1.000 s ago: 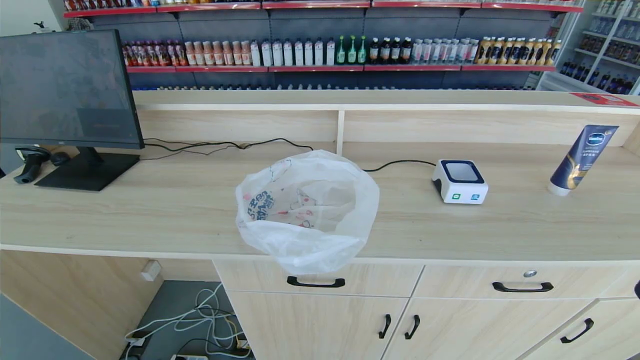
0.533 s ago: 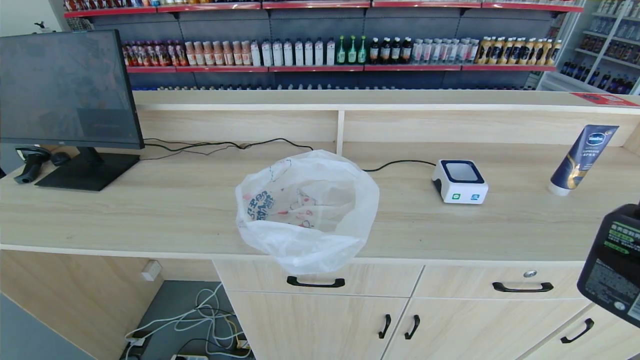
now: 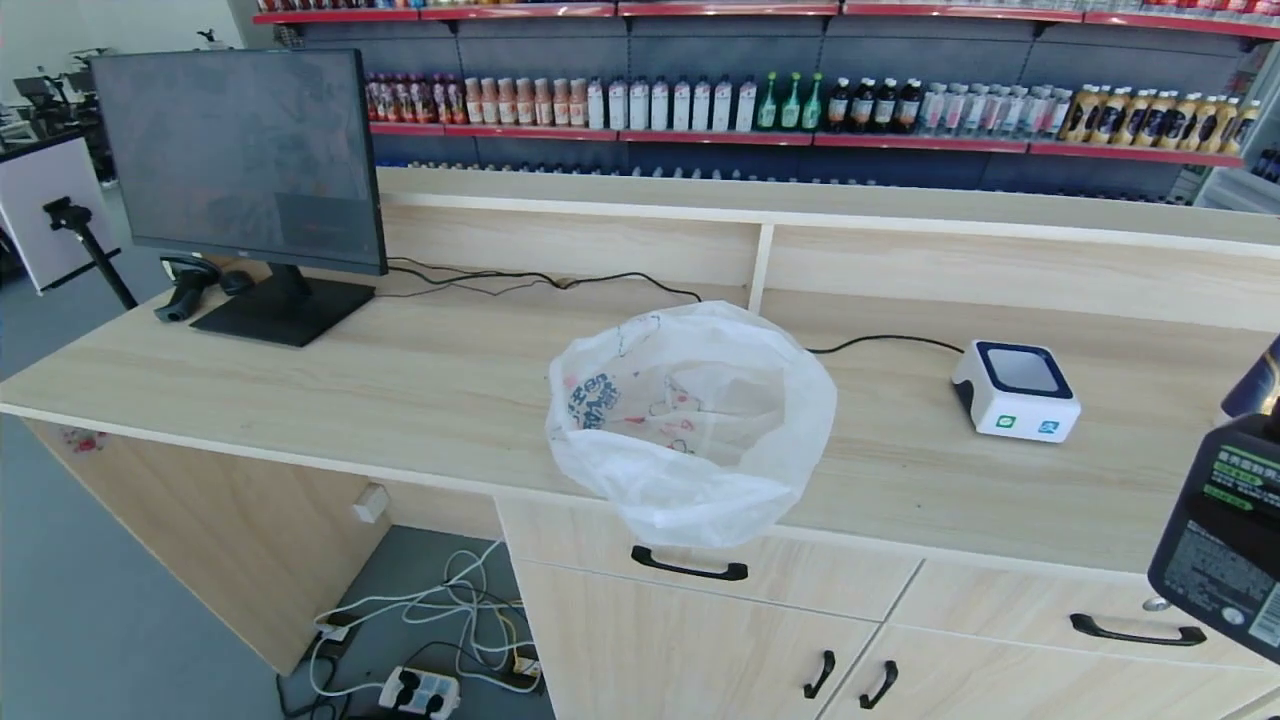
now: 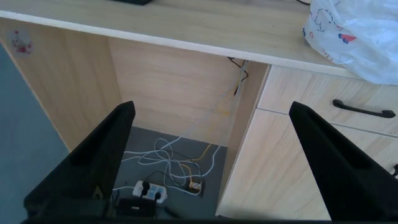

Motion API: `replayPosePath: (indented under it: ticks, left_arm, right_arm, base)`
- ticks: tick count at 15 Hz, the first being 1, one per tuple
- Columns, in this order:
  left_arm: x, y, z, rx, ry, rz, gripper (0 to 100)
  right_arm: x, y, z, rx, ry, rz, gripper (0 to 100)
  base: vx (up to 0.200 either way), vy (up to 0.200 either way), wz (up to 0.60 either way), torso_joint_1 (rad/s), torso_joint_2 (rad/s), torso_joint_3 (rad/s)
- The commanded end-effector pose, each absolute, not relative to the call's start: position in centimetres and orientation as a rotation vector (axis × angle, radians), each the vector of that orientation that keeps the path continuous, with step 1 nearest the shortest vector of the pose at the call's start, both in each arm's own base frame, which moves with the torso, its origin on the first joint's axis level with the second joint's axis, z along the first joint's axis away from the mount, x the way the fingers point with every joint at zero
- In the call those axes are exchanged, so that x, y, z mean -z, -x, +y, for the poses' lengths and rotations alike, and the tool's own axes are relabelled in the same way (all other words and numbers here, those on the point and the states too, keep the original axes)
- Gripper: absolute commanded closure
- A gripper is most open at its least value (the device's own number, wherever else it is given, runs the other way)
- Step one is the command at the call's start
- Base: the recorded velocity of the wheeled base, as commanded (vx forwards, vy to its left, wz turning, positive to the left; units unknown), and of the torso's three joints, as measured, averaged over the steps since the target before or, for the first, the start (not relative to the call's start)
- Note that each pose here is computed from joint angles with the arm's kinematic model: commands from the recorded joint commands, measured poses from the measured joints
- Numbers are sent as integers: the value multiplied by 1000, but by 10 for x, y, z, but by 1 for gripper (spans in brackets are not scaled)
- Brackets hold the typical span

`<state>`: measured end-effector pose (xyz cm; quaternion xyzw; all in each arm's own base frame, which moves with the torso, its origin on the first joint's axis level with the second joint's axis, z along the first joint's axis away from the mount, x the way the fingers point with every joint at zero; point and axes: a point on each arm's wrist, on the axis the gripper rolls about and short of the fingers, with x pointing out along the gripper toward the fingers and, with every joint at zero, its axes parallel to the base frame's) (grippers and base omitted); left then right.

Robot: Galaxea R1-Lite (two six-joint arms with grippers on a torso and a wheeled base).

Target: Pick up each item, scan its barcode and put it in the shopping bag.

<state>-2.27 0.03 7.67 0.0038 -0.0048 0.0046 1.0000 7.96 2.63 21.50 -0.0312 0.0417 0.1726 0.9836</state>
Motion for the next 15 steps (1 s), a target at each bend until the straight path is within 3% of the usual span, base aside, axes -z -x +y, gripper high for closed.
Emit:
replayPosePath:
  ticks: [1, 3, 7, 12, 15]
  left_arm:
    - [-77, 23, 0, -11, -8, -11, 0]
    - [-77, 23, 0, -11, -8, -11, 0]
    - [-77, 23, 0, -9, -8, -11, 0]
    - [-77, 23, 0, -11, -8, -11, 0]
    - [-76, 23, 0, -9, -9, -8, 0]
  right_arm:
    - [-216, -83, 27, -349, 64, 90, 100]
    - [-220, -87, 29, -364, 62, 94, 100]
    - [-245, -143, 64, -591, 50, 92, 100]
    - [-214, -261, 121, -635, -70, -97, 100]
    - [-190, -302, 140, -739, -75, -154, 100]
  base:
    - [0, 0, 600, 2, 2, 12]
    - [0, 0, 0, 0, 0, 0]
    - [0, 0, 0, 0, 0, 0]
    - [0, 0, 0, 0, 0, 0]
    - [0, 0, 0, 0, 0, 0]
